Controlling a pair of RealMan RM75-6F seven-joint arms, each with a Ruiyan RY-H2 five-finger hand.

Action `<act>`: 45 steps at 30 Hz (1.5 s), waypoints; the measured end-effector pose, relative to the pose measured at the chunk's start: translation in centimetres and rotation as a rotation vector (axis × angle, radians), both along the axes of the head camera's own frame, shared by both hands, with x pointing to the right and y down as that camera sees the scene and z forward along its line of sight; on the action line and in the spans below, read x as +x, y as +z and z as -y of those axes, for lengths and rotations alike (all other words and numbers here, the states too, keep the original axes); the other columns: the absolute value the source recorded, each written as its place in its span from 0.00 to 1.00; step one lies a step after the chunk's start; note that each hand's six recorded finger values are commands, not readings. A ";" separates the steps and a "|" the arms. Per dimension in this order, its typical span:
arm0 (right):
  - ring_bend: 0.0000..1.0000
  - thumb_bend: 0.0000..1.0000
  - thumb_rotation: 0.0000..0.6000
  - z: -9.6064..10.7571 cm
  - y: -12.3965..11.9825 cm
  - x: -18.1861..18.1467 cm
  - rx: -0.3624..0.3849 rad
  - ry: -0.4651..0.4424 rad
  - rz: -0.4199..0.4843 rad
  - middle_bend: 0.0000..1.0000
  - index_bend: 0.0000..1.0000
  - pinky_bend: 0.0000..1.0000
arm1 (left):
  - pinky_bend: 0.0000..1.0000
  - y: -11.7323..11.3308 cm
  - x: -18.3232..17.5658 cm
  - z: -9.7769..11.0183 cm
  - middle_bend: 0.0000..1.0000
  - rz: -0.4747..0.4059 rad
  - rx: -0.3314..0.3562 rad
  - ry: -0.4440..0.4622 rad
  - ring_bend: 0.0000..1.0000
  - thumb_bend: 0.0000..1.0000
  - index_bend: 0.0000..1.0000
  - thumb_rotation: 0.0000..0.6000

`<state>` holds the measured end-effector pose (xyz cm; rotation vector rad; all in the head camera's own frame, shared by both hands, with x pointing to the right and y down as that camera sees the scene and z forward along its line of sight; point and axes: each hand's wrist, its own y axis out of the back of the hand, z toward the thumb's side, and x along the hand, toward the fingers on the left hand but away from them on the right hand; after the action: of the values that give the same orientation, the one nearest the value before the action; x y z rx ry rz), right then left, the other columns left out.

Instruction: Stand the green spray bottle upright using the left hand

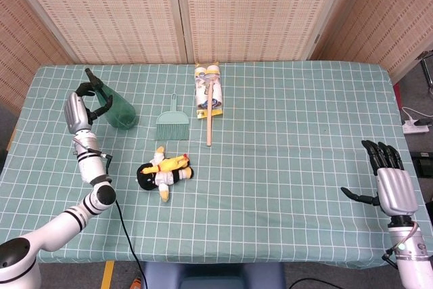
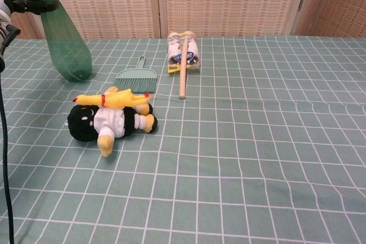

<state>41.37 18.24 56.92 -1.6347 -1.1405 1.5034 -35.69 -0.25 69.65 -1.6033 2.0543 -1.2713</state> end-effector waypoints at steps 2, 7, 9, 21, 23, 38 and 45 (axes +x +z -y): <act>0.00 0.00 1.00 0.0 0.0 0.0 0.000 0.001 0.004 0.07 0.05 0.00 | 0.17 0.3 0.0 -0.3 0.45 0.002 -0.011 -0.001 0.35 0.38 0.70 1.00; 0.00 0.00 1.00 0.0 -0.1 -0.1 0.002 0.002 0.009 0.07 0.05 0.00 | 0.17 0.4 0.1 -0.5 0.44 -0.010 -0.008 0.003 0.35 0.36 0.63 1.00; 0.00 0.00 1.00 0.1 -0.1 -0.1 0.006 0.000 0.012 0.07 0.06 0.00 | 0.17 0.3 0.2 -0.5 0.44 -0.014 0.001 0.013 0.35 0.34 0.57 1.00; 0.00 0.00 1.00 0.1 -0.2 -0.1 0.013 0.001 0.025 0.07 0.06 0.00 | 0.16 0.3 0.5 -0.9 0.38 -0.023 -0.010 0.047 0.30 0.24 0.15 1.00; 0.00 0.00 1.00 0.1 -0.2 -0.1 0.013 0.001 0.025 0.07 0.06 0.00 | 0.16 0.4 0.6 -1.0 0.38 -0.026 -0.015 0.055 0.30 0.23 0.13 1.00; 0.00 0.00 1.00 0.1 -0.3 -0.2 0.022 0.003 0.037 0.07 0.07 0.00 | 0.14 0.2 0.8 -1.1 0.29 -0.038 -0.024 0.088 0.20 0.19 0.00 1.00; 0.00 0.00 1.00 0.1 -0.3 -0.2 0.028 0.002 0.045 0.07 0.07 0.00 | 0.12 0.2 0.7 -1.3 0.25 -0.046 -0.035 0.103 0.17 0.17 0.00 1.00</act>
<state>41.20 18.11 56.60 -1.6570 -1.1825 1.4523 -34.98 1.07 69.80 -1.7455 1.9575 -1.2529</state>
